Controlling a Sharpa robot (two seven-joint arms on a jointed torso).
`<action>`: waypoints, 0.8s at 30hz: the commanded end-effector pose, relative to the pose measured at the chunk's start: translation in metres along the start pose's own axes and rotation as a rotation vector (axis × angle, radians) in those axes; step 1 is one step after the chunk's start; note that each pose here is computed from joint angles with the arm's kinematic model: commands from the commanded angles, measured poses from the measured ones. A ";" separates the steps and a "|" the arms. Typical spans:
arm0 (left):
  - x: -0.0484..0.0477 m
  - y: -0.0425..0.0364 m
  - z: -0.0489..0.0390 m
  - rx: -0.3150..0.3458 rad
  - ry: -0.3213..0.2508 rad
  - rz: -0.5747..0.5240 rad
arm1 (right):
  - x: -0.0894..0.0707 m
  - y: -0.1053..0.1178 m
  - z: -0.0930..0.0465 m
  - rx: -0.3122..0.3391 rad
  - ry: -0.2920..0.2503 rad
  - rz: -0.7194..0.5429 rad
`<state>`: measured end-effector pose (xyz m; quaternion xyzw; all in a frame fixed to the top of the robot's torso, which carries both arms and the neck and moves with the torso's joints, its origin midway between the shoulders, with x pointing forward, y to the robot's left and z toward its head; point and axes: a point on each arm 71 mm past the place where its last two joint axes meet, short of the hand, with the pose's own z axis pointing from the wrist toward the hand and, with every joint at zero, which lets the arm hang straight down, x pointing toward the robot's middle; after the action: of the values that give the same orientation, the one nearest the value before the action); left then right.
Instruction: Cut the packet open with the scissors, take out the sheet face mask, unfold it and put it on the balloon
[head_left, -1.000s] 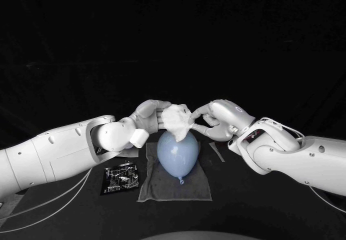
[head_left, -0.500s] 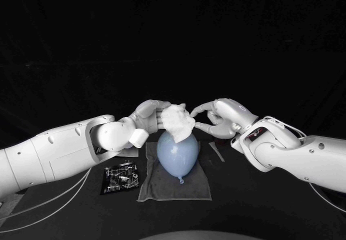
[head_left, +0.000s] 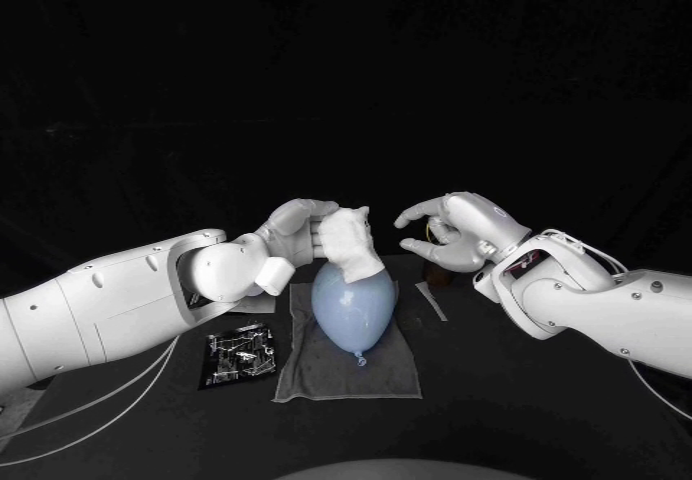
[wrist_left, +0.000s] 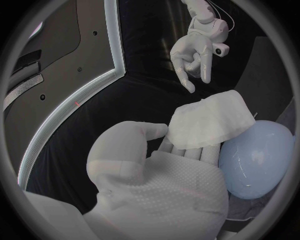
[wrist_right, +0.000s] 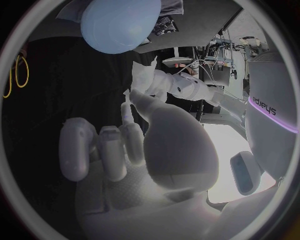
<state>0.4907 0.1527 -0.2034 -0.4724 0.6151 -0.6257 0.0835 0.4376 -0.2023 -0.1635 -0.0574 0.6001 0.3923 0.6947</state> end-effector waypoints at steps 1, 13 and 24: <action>0.0027 -0.0020 0.0004 0.014 0.026 0.003 | -0.003 0.000 -0.001 -0.010 -0.029 0.022; 0.0039 -0.0022 -0.0001 0.015 0.047 0.012 | 0.005 0.003 0.007 0.057 -0.032 0.148; 0.0055 -0.0014 0.0001 0.008 0.059 0.018 | 0.018 0.024 0.013 -0.055 -0.009 0.114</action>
<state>0.4895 0.1519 -0.2024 -0.4597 0.6191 -0.6317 0.0793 0.4374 -0.1762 -0.1684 0.0067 0.6037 0.4419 0.6635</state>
